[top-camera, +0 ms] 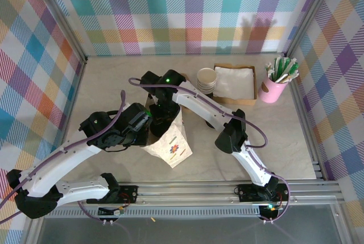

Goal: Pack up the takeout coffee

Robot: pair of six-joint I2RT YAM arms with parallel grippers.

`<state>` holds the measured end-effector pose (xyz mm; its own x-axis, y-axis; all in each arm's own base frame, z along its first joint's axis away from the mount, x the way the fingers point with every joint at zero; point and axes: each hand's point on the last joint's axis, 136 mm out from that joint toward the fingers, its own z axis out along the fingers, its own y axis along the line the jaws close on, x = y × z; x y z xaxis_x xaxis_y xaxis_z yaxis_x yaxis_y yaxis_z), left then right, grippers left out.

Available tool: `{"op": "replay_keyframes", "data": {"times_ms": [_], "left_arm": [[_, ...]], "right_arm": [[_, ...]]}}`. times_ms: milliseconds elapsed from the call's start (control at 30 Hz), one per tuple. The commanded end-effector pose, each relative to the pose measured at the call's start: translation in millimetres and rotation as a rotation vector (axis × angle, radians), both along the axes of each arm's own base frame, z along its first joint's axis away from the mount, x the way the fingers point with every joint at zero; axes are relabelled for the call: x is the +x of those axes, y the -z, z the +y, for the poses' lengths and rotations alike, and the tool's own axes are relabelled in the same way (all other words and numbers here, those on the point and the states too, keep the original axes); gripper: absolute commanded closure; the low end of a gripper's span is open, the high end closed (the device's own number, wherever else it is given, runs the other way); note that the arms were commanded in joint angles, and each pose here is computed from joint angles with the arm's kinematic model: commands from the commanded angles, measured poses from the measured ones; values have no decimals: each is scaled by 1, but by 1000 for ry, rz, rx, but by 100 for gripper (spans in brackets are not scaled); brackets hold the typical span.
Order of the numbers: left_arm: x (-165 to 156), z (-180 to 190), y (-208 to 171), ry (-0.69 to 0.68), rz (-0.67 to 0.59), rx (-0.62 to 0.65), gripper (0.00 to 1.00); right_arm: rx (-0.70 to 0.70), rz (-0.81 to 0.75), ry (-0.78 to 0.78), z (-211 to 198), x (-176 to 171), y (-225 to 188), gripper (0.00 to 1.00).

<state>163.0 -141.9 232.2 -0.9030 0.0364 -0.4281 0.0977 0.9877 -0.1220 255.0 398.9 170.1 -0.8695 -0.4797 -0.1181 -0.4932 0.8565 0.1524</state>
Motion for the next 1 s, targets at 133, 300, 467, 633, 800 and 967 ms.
{"op": "replay_keyframes", "data": {"times_ms": [133, 300, 467, 633, 800, 967], "left_arm": [[-19, 13, 8, 26, 92, 63, 100], [-19, 13, 7, 27, 91, 62, 100], [-18, 12, 8, 34, 94, 65, 100], [-18, 12, 7, 34, 94, 62, 100], [-18, 12, 8, 34, 92, 64, 100], [-18, 11, 8, 37, 93, 63, 100]], "right_arm": [[-179, 6, 79, -36, 25, 36, 48], [-119, 22, 14, -23, 22, 37, 39], [-87, 18, -35, -18, 21, 37, 31], [-74, -1, -62, -15, 23, 35, 29], [-87, -65, -71, -15, 32, 31, 27], [-99, -107, -80, -14, 36, 29, 25]]}}
